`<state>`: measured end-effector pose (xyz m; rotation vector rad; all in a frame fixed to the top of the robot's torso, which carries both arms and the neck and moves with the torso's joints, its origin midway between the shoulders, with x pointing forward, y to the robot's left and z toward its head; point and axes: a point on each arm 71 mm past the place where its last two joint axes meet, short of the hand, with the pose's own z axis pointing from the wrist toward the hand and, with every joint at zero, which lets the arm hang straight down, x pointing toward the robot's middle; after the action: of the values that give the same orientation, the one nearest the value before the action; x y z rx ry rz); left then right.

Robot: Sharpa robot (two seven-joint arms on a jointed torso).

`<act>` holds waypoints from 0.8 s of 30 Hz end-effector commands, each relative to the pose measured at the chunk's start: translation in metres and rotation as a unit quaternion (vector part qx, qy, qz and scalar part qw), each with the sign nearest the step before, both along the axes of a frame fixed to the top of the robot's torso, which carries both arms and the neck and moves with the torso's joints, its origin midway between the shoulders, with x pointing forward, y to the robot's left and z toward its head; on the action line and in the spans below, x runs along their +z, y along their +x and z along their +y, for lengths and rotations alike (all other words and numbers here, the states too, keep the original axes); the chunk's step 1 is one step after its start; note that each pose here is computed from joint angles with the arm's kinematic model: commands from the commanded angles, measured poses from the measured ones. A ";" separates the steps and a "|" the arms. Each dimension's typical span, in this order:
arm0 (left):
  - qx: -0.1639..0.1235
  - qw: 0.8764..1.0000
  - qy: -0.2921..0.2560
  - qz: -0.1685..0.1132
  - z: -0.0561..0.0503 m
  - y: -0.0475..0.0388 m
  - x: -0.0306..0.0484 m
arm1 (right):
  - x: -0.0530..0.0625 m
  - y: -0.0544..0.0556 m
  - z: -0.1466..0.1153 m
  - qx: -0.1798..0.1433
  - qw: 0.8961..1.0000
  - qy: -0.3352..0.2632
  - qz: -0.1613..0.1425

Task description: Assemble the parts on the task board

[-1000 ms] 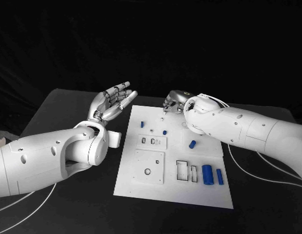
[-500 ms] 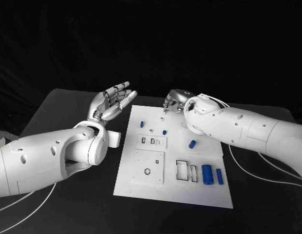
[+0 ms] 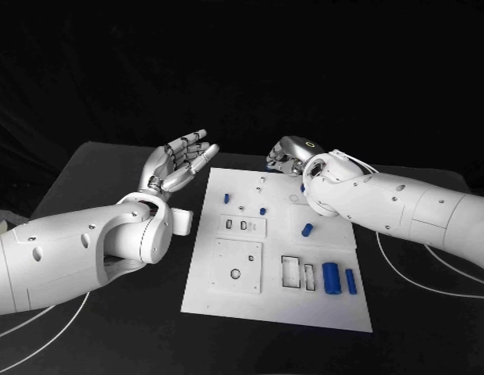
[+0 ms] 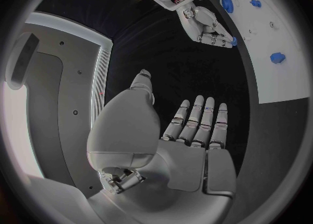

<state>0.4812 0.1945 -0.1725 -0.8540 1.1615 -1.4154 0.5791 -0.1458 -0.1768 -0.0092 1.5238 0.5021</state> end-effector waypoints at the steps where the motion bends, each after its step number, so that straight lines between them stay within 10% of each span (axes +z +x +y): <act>1: -0.010 1.000 -0.002 -0.008 -0.003 -0.0001 0.0020 | 0.003 -0.004 -0.002 0.003 1.000 0.019 -0.013; 24: -0.006 1.000 0.000 -0.007 0.001 0.0003 0.0016 | -0.006 -0.038 -0.027 0.017 0.995 -0.011 0.094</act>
<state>0.4822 0.1976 -0.1729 -0.8552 1.1596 -1.4078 0.5420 -0.1736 -0.1784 0.0053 1.6509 0.5530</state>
